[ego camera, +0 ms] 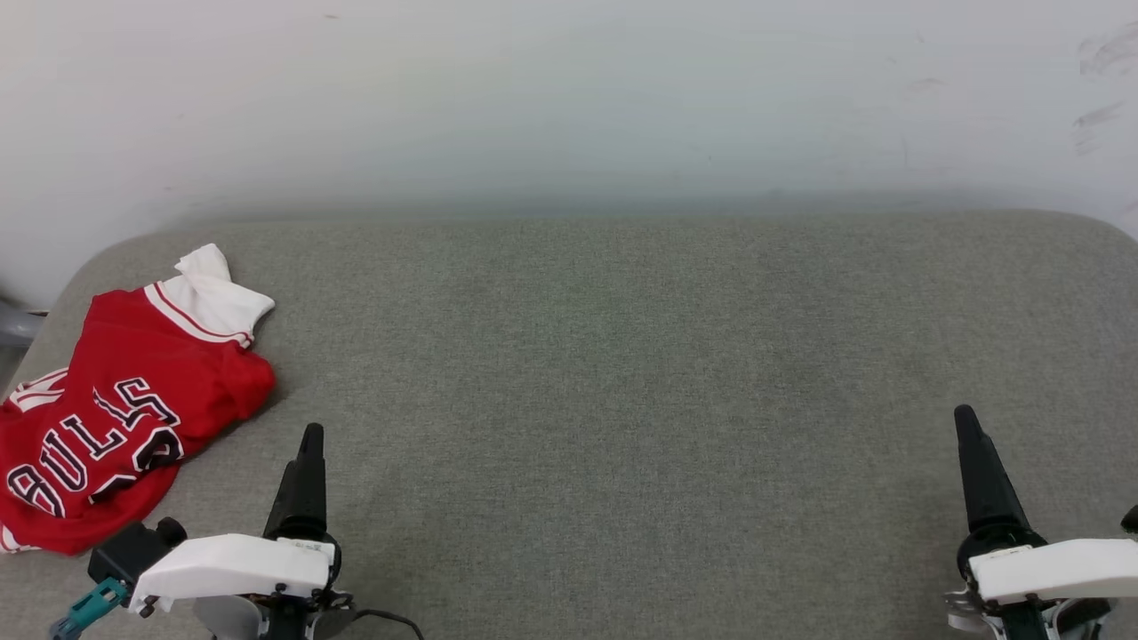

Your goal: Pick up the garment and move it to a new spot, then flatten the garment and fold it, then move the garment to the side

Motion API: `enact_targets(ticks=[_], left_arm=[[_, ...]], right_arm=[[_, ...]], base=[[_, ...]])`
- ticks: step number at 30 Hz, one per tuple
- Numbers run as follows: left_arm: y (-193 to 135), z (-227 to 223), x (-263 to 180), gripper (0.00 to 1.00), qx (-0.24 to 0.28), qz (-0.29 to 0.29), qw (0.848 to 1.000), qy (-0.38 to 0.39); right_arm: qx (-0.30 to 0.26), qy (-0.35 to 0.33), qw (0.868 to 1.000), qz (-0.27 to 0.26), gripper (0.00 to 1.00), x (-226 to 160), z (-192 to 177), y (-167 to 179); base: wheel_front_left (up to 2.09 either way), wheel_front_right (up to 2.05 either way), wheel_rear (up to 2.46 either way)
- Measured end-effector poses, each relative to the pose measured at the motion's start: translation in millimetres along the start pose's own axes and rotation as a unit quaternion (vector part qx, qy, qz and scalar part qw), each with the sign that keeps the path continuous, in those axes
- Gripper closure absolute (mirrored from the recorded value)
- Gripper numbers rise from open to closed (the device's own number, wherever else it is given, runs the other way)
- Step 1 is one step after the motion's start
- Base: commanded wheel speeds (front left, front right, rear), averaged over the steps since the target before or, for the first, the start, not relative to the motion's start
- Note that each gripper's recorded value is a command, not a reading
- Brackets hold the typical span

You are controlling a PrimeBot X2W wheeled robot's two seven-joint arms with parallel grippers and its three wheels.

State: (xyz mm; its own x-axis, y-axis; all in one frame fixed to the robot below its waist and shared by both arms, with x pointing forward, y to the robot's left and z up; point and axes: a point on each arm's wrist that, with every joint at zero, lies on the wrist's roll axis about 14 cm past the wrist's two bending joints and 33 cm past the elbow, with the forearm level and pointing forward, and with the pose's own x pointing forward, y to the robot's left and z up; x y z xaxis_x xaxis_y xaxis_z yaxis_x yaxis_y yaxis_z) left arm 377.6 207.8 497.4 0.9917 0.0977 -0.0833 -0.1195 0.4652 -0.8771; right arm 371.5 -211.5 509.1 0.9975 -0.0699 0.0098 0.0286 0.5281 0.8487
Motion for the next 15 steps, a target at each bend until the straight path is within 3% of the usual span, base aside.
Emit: enact_targets(ticks=[15], left_arm=[[-9,-1,-3,0.0,0.138,-0.005,0.99,-0.017]], right_arm=[[-0.152,0.002,0.988,0.032,0.0,-5,-6,17]], base=[[0.0,0.0,0.0]])
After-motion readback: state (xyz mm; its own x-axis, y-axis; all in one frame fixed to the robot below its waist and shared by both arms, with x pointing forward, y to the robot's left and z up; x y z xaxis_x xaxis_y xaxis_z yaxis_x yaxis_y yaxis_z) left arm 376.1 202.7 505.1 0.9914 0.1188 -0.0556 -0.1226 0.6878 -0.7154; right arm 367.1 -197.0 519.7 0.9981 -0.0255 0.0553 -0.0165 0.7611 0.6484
